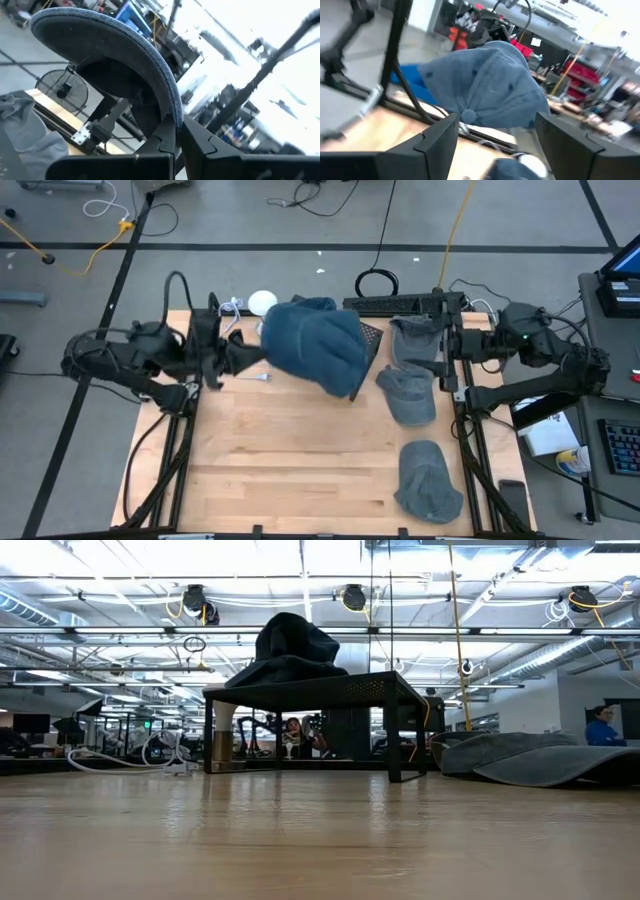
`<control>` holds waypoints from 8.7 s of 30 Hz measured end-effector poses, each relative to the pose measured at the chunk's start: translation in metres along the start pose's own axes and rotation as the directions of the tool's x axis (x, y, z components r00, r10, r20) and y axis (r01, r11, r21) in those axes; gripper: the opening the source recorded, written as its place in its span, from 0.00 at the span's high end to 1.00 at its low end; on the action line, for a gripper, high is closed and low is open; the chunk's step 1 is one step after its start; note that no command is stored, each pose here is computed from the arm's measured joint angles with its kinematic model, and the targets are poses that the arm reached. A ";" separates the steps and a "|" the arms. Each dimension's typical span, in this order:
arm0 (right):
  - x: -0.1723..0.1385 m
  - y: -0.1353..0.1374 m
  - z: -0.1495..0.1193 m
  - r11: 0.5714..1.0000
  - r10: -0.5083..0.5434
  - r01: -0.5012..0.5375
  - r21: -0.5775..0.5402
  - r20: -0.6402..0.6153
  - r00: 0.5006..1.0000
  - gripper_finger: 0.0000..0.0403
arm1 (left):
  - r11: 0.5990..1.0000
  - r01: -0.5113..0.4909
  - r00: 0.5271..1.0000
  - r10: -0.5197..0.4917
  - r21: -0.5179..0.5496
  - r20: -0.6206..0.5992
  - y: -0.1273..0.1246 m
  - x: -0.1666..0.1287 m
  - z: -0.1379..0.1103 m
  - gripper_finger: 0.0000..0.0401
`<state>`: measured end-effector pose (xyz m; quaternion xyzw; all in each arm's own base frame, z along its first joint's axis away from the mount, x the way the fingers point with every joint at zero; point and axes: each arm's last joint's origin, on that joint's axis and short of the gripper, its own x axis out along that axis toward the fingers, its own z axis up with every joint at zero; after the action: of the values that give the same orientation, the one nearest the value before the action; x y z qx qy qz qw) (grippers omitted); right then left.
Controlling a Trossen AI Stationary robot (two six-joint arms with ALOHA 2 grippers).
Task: Pick & Place hat
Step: Stack the blue cap on the blue caps on the shelf
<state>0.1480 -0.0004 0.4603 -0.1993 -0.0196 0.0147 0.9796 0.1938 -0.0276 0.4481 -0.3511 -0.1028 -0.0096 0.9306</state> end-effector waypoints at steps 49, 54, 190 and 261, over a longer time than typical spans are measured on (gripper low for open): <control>0.112 -0.011 0.036 0.732 -0.140 -0.130 -0.669 -0.334 0.932 0.94 | 0.955 0.210 0.976 -0.217 -0.211 -0.010 0.064 -0.006 0.078 0.98; 0.109 -0.006 0.033 0.733 -0.109 -0.179 -0.656 -0.374 0.921 0.81 | 0.954 0.212 0.976 -0.219 -0.214 -0.007 0.063 -0.006 0.078 0.98; 0.233 -0.163 -0.105 0.288 -0.331 0.141 -0.947 0.039 0.943 0.96 | 0.995 0.055 0.803 0.007 0.086 -0.595 0.095 -0.017 0.016 0.50; 0.232 -0.093 -0.160 0.581 -0.244 -0.320 -0.748 -0.535 0.809 0.96 | 0.993 0.061 0.805 0.011 0.102 -0.593 0.095 -0.017 0.016 0.50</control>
<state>0.3883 -0.1398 0.3569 -0.6191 0.2834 -0.0357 0.7315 0.1832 0.0537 0.3942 -0.2746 0.1875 -0.1250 0.9348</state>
